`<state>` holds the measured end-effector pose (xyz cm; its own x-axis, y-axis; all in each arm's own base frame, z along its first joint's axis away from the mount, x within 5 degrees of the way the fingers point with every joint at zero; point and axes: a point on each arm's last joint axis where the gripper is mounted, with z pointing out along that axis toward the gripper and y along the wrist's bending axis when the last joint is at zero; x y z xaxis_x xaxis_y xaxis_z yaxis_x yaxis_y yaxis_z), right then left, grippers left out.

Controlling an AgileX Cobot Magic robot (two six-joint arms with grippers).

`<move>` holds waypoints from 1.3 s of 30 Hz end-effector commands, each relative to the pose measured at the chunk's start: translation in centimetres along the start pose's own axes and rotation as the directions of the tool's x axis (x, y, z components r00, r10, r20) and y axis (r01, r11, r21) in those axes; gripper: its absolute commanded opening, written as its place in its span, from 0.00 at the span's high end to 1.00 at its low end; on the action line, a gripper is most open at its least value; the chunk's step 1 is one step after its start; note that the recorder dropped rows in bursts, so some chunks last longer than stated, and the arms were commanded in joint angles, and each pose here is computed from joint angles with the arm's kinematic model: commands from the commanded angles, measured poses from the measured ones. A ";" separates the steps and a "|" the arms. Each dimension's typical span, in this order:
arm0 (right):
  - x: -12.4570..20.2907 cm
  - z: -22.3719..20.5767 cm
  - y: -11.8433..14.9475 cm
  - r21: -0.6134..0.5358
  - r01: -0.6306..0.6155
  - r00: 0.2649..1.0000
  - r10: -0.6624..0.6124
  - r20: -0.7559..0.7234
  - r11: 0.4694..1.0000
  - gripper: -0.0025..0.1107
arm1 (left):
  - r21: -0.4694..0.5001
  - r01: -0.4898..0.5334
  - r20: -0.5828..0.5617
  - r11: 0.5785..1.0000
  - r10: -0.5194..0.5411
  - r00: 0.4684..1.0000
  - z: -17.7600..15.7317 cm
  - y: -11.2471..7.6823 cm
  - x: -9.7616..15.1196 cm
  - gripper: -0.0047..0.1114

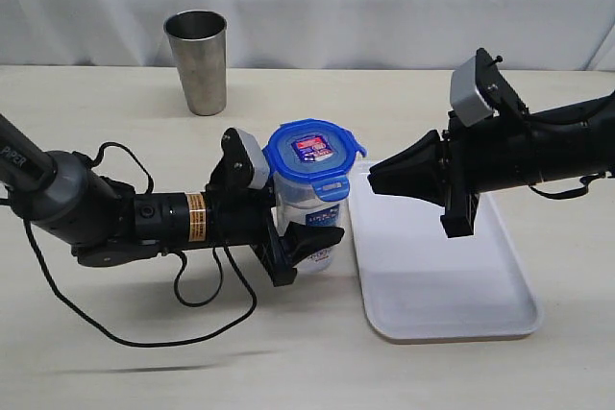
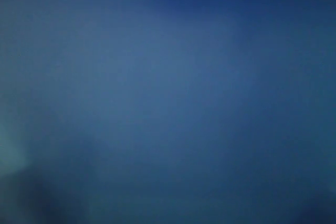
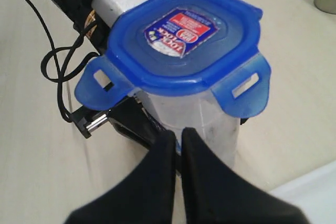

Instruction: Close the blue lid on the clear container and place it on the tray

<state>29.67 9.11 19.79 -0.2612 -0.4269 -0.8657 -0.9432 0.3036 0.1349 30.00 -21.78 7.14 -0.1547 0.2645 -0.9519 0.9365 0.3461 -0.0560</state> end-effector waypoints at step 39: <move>-10.1 -5.3 1.9 0.489 -0.634 0.761 0.595 0.257 0.600 0.54 | 0.281 -0.110 0.052 0.953 0.099 0.994 -4.8 2.3 -0.3 0.96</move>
<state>29.17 8.70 30.95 -0.6746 0.0981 -0.7317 -0.3465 0.8330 0.4312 30.93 -16.66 8.06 -0.0543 0.2858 -0.9567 0.9964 0.0775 -0.0334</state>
